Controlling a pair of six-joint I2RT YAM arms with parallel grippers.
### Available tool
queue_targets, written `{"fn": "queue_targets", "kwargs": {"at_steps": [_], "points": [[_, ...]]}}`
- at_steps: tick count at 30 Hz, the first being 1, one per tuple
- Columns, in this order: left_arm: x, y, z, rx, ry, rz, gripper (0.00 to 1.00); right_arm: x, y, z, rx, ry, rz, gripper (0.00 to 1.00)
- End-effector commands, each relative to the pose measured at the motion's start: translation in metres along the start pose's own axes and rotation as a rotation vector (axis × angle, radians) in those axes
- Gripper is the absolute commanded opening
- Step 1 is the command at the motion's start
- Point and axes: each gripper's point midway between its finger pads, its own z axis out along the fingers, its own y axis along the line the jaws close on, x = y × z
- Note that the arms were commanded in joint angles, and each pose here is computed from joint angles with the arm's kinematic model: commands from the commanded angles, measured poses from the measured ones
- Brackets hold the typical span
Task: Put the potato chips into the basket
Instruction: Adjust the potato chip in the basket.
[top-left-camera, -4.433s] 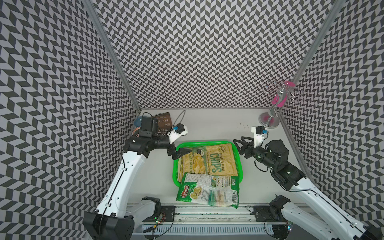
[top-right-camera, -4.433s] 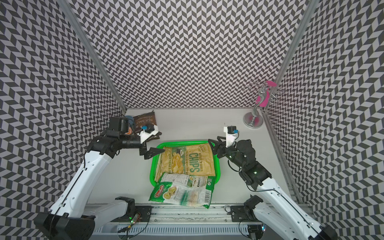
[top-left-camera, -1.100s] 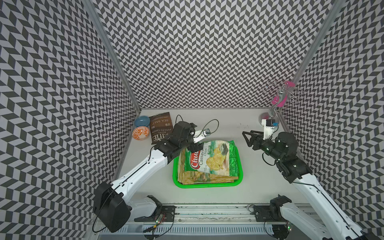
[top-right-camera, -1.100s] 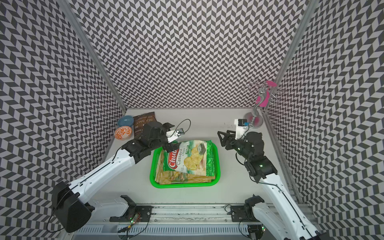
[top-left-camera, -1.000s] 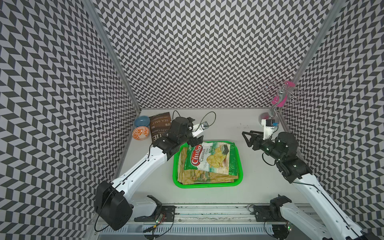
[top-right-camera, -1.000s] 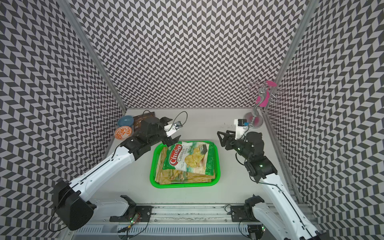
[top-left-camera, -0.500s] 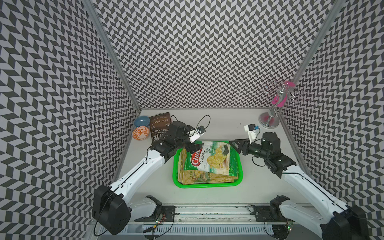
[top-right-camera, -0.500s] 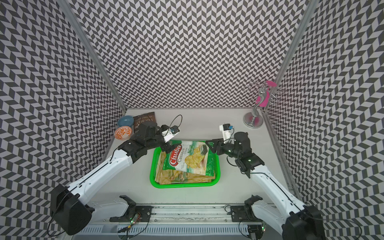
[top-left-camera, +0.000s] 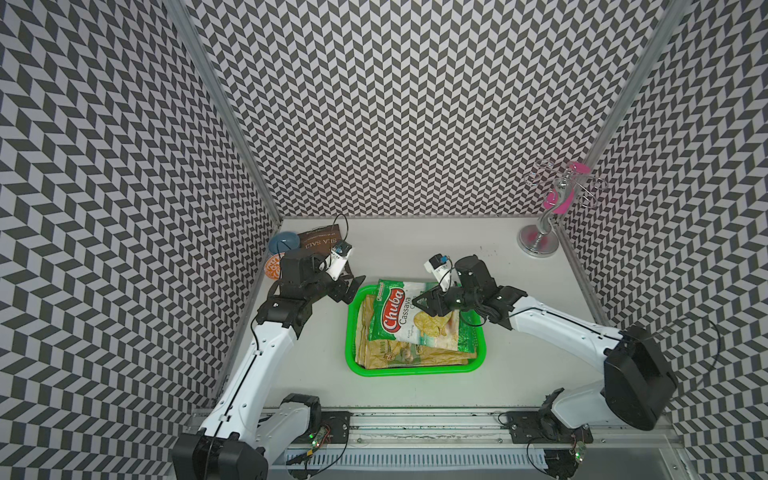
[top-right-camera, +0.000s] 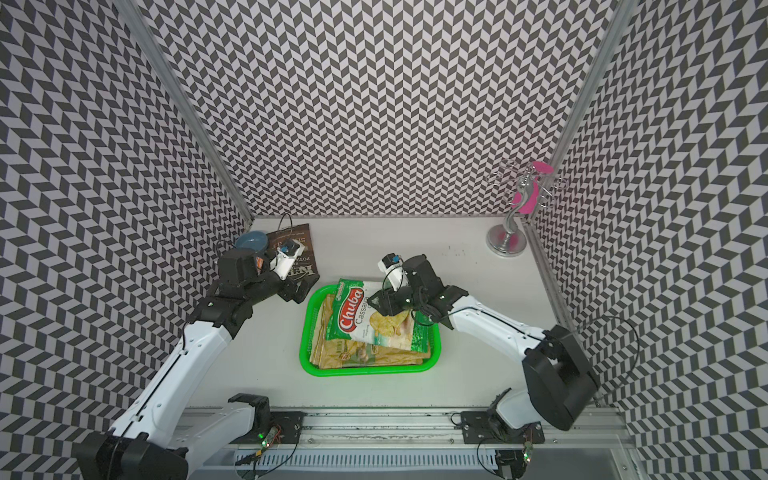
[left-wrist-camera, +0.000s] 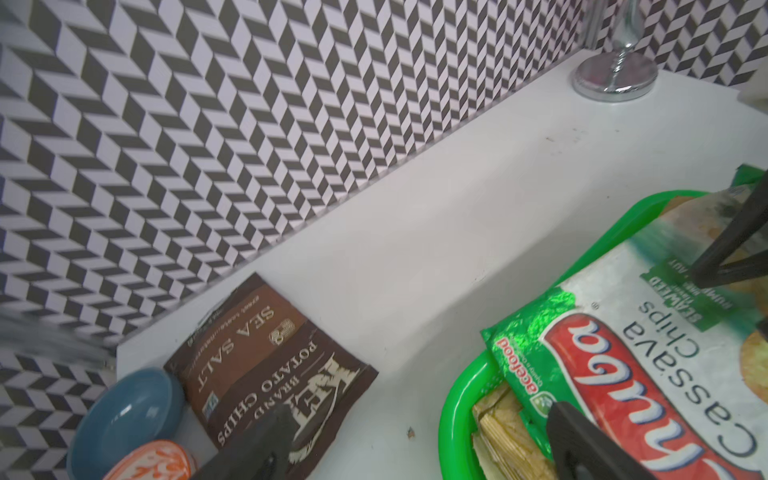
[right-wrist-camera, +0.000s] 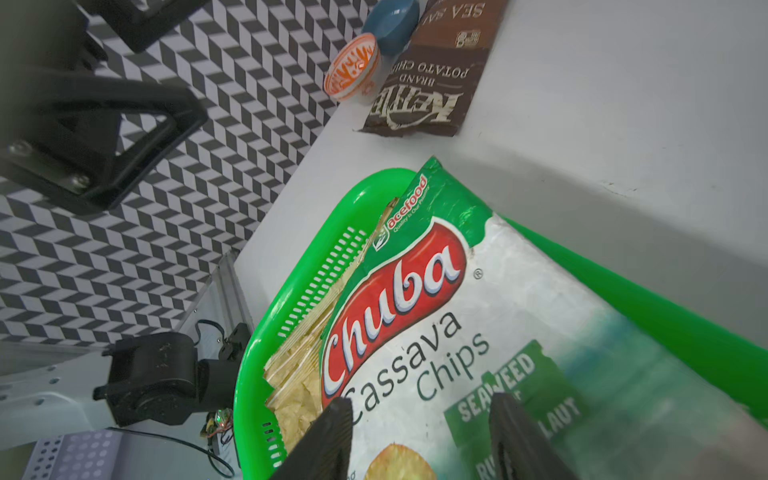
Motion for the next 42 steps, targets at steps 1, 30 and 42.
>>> {"fn": "queue_targets", "kwargs": {"at_steps": [1,30,42], "points": [[0.028,0.009,0.004,-0.033,0.044,-0.111,0.99,0.008,-0.001,0.019,0.041,0.052,-0.066,0.56],[0.055,0.025,0.011,-0.110,0.084,-0.194,0.99,-0.009,0.065,0.046,-0.066,0.047,-0.303,0.54],[0.066,0.044,0.009,-0.161,0.102,-0.247,0.99,0.016,0.051,0.106,-0.114,0.223,-0.307,0.54]]}}
